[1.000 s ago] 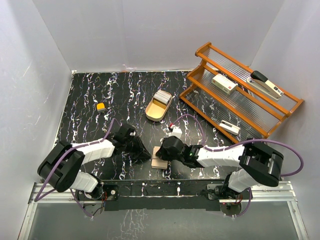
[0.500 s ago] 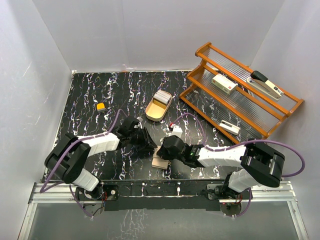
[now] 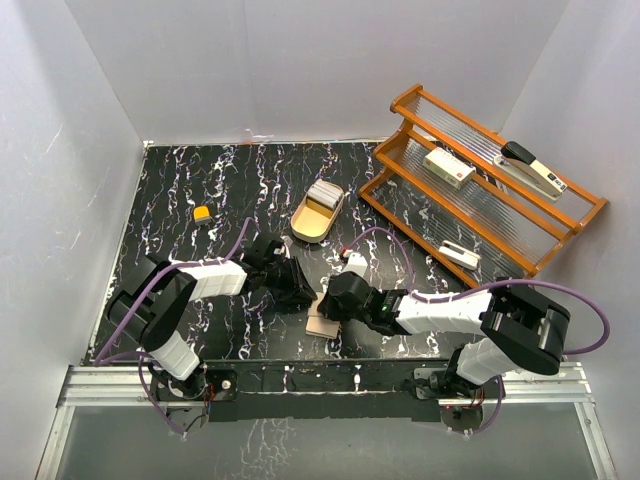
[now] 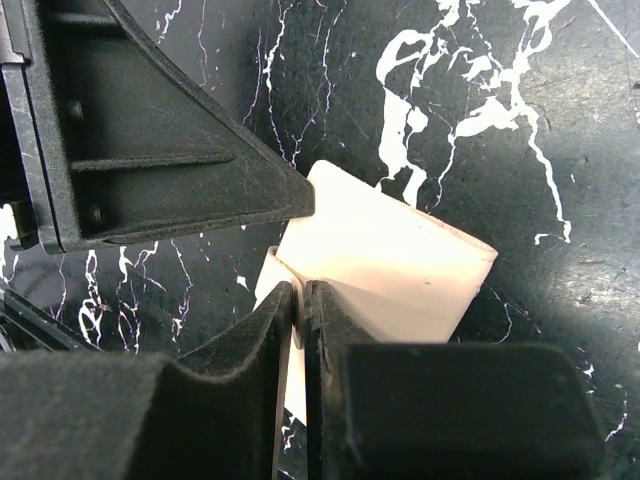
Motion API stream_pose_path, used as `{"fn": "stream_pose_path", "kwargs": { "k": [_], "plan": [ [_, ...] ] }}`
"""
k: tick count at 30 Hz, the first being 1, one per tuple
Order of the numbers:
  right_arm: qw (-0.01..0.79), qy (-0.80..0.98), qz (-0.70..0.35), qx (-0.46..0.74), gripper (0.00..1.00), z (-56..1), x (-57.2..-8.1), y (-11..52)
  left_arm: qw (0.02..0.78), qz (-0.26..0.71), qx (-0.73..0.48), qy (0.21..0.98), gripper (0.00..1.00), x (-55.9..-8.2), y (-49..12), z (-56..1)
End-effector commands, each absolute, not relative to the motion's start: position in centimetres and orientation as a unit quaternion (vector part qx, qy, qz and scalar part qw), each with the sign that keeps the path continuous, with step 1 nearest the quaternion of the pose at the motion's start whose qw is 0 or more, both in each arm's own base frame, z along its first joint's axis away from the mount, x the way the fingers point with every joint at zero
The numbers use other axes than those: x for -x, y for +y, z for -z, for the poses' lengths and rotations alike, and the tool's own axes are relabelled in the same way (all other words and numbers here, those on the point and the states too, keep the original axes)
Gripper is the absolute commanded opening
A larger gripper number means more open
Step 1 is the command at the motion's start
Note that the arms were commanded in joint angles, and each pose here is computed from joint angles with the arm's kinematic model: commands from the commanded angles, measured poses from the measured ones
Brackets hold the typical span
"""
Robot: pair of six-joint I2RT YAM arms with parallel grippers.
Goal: Put the credit cards into the card holder
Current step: Close the card holder at the center of the board.
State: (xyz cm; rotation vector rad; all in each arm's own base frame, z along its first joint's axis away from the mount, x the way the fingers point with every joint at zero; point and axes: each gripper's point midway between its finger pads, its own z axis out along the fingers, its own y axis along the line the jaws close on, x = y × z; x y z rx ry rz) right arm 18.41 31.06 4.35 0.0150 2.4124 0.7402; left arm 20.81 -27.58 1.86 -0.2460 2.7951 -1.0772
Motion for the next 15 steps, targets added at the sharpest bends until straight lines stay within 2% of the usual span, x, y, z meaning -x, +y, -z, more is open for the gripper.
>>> {"fn": "stream_pose_path", "kwargs": {
  "k": [1,7,15],
  "plan": [
    [0.321,0.905,-0.280,-0.007,0.09,-5.20,-18.98,30.82,0.051,0.297,0.098,0.949,0.21,-19.59,-25.38,0.52],
    [0.321,0.907,-0.273,-0.010,0.13,-5.24,-18.98,30.53,0.056,0.284,0.100,0.952,0.18,-19.55,-24.89,0.64],
    [0.326,0.905,-0.271,-0.015,0.14,-5.60,-19.02,30.11,0.060,0.285,0.103,0.951,0.18,-19.55,-24.77,0.47]
  ]
}}
